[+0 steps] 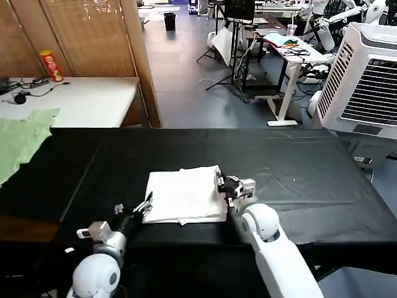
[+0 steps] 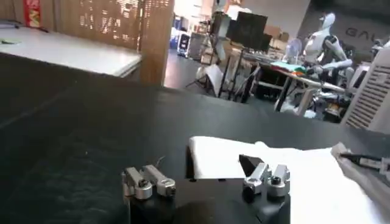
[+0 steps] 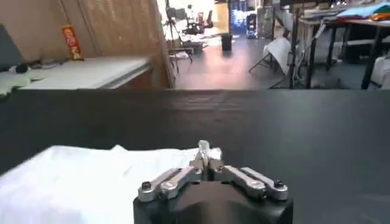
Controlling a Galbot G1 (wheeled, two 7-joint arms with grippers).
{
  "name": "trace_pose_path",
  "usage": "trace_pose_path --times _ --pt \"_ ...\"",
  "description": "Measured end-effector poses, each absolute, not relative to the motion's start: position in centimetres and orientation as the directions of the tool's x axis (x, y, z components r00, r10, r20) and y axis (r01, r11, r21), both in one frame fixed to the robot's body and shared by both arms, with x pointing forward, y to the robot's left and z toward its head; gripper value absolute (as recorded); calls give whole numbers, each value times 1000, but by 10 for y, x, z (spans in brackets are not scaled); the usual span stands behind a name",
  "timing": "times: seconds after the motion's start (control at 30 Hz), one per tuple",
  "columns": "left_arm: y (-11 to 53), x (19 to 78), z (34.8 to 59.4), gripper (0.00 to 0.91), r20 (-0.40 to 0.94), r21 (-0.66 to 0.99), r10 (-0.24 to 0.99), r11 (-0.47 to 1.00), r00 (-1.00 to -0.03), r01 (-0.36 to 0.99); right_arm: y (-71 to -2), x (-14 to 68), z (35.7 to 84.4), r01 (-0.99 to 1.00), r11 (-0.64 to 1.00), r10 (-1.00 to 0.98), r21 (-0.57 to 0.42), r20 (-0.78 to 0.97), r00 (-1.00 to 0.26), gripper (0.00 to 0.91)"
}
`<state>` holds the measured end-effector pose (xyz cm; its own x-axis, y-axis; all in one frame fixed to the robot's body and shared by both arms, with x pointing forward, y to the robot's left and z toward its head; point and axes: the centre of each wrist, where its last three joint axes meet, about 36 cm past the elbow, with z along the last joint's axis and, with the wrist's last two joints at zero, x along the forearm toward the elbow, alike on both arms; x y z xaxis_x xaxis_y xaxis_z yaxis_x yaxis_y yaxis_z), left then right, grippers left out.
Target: Fold and organize the clothes.
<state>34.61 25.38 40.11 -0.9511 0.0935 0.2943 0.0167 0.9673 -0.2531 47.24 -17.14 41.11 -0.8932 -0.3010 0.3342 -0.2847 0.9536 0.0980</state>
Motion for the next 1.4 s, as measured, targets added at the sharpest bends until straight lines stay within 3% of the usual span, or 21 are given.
trace_pose_path --times 0.3,0.6,0.67,0.77,0.87,0.93,1.03,1.4 --pt "254 353 392 878 301 -368 120 930 -946 1 -208 436 432 -244 966 -260 90 304 -917 878" --pt "264 363 380 878 308 -526 140 849 -941 -46 -202 399 447 -271 955 -294 118 273 -916 878" --pt "265 364 375 770 310 -542 149 839 -939 -46 -201 395 448 -270 955 -293 120 272 -917 878" --pt "263 365 371 702 314 -553 159 832 -936 -45 -201 392 451 -272 955 -295 122 265 -918 878" --pt "262 368 367 566 313 -571 165 819 -935 -46 -200 389 453 -272 954 -296 125 261 -919 878" --pt "262 371 365 205 313 -580 167 813 -935 -49 -199 387 454 -272 954 -296 126 260 -919 878" --pt "263 374 364 0 315 -593 173 804 -933 -51 -198 385 454 -271 954 -296 128 262 -919 878" --pt "264 373 373 0 320 -565 185 824 -929 -30 -202 378 456 -236 964 -261 120 273 -926 878"
